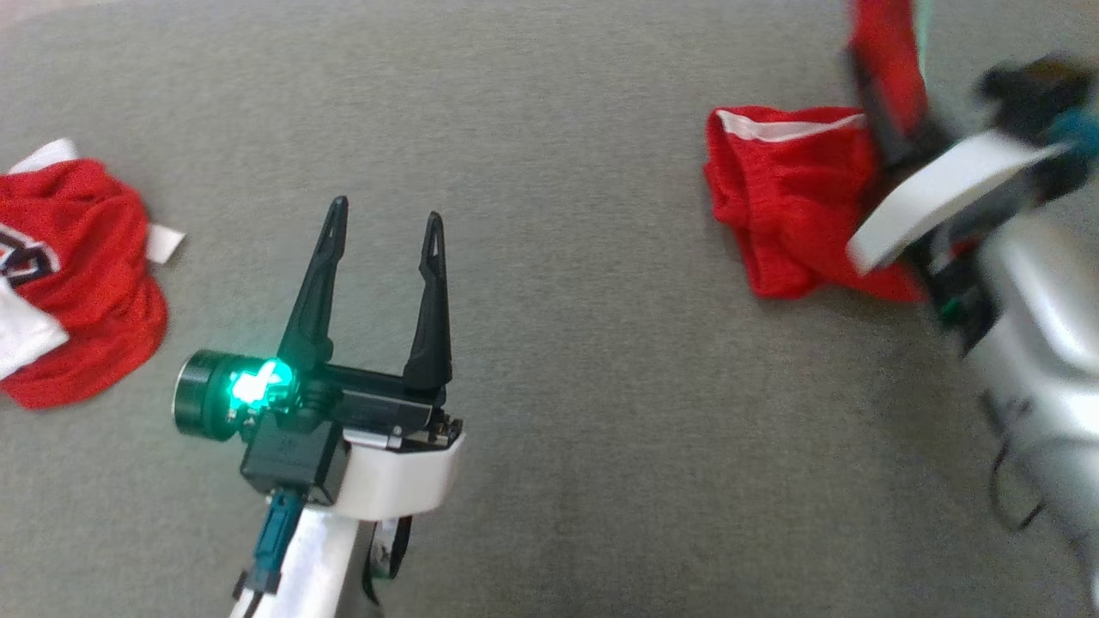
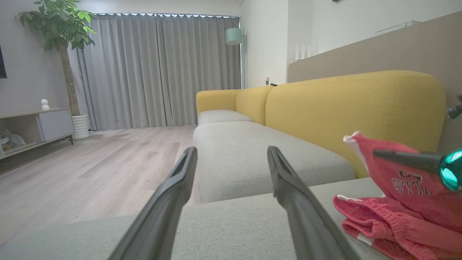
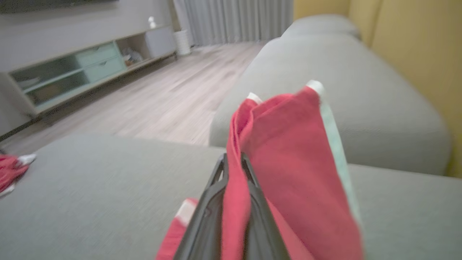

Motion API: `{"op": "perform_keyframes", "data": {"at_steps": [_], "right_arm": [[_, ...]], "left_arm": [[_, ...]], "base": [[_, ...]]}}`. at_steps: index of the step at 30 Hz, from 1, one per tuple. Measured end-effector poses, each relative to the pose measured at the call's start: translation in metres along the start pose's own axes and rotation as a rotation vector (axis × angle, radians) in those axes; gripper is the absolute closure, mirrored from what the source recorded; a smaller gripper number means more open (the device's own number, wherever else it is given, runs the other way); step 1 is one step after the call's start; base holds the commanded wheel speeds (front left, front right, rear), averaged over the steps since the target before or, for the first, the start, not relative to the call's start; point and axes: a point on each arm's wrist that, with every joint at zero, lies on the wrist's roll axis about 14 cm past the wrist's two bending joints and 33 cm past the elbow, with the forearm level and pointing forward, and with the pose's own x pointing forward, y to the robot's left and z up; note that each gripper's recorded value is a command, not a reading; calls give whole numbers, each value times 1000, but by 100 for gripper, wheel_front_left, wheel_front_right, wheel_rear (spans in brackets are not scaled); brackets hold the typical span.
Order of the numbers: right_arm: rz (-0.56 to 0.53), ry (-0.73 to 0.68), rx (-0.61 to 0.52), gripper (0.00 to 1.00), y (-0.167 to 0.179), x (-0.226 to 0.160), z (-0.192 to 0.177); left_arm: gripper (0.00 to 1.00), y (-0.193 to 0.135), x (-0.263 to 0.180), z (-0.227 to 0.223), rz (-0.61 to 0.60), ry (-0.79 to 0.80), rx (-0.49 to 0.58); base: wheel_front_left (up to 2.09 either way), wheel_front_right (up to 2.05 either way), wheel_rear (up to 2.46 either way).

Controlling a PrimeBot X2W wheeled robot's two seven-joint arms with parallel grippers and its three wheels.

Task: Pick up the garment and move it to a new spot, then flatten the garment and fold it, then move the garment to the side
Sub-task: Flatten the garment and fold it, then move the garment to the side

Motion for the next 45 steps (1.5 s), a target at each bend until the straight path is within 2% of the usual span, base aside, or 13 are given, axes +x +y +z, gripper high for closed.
{"op": "perform_keyframes", "data": {"at_steps": [3,4,5,7,9,15,18,24,33,45], "right_arm": [[138,106,11,100,55,-3,-35],[176,142,18,93,71,-6,-46],[207,170,24,0,84,-10,-56],[251,189,39,0,104,-16,-65],[260,150,50,0,110,-18,-57],[103,-184,64,0,66,-28,23],[40,-268,99,0,54,-52,30],[-71,-265,117,0,36,-106,9],[-135,-206,81,0,53,-164,-23],[-130,-206,28,0,72,-175,-27]], "left_arm": [[0,8,-5,2,26,3,9],[0,11,-7,2,35,6,7],[0,14,-9,2,43,8,9],[0,18,-14,3,57,14,16],[0,22,-16,5,69,12,17],[0,21,-29,13,80,4,15],[0,18,-40,12,81,21,9],[0,18,-66,7,109,58,3],[0,16,-119,-16,135,164,4],[0,29,-131,-14,174,158,21]], "base": [[0,0,0],[0,0,0],[0,0,0],[0,0,0],[0,0,0],[0,0,0],[0,0,0],[0,0,0],[0,0,0],[0,0,0]]}}
